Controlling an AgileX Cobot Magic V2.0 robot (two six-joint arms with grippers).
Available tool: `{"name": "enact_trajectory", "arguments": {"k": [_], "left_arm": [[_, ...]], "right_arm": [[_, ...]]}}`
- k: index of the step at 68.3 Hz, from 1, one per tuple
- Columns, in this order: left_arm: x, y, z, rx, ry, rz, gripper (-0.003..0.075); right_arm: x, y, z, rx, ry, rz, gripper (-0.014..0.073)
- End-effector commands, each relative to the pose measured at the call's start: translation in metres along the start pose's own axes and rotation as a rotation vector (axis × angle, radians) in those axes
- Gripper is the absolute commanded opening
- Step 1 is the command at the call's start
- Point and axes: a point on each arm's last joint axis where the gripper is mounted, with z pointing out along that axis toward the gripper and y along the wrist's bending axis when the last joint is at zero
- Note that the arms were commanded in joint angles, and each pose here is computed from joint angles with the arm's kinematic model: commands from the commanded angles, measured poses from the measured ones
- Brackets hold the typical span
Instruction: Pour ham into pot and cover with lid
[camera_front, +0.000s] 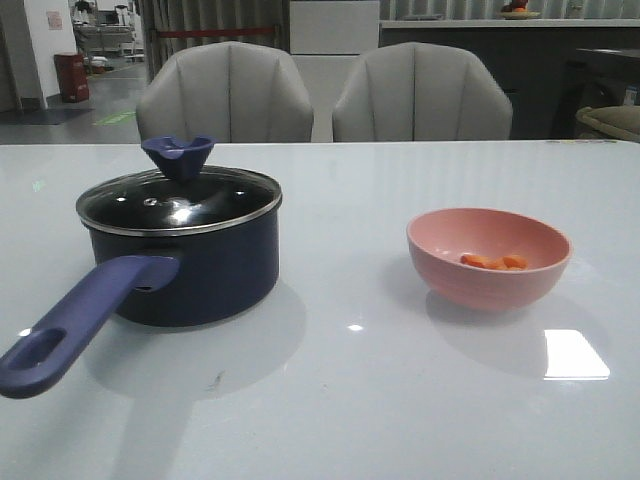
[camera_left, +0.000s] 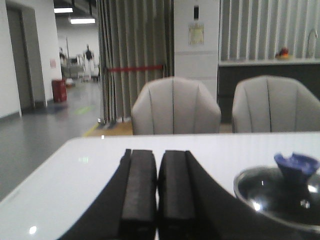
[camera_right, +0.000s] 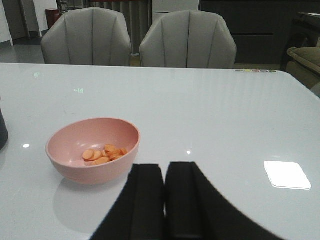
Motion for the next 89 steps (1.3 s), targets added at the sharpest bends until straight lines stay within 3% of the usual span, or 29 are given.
{"name": "enact_trajectory", "arguments": {"k": [1,15,33,47,67,75,86,89], "left_arm": [[-0.012,0.001,-0.003,-0.008,-0.168,-0.019,0.0121],[-0.054,0.0,0.002,-0.001,-0.177,-0.031,0.0121],[-0.098,-0.002,0.033,0.021,0.139,-0.033,0.0121],[-0.091,-0.003,0.046,0.022,0.238,-0.038,0.012],[-0.087,-0.003,0.054,0.021,0.266,-0.044,0.0136],[-0.086,-0.003,0.055,0.021,0.279,-0.042,0.0256],[-0.086,-0.003,0.055,0.021,0.279,-0.042,0.056],[-0.086,-0.003,0.055,0.021,0.279,-0.042,0.0592]], "right_arm": [[-0.011,0.001,-0.002,-0.002,-0.113,-0.018,0.0157],[-0.011,0.001,-0.002,-0.002,-0.113,-0.018,0.0157],[-0.011,0.001,-0.002,-0.002,-0.113,-0.018,0.0157],[-0.011,0.001,-0.002,-0.002,-0.113,-0.018,0.0157],[-0.011,0.001,-0.002,-0.002,-0.113,-0.018,0.0157],[-0.011,0.001,-0.002,-0.002,-0.113,-0.018,0.0157],[-0.011,0.001,-0.002,-0.002,-0.113,-0.018,0.0157],[-0.011,0.001,-0.002,-0.002,-0.113,-0.018,0.0157]]}}
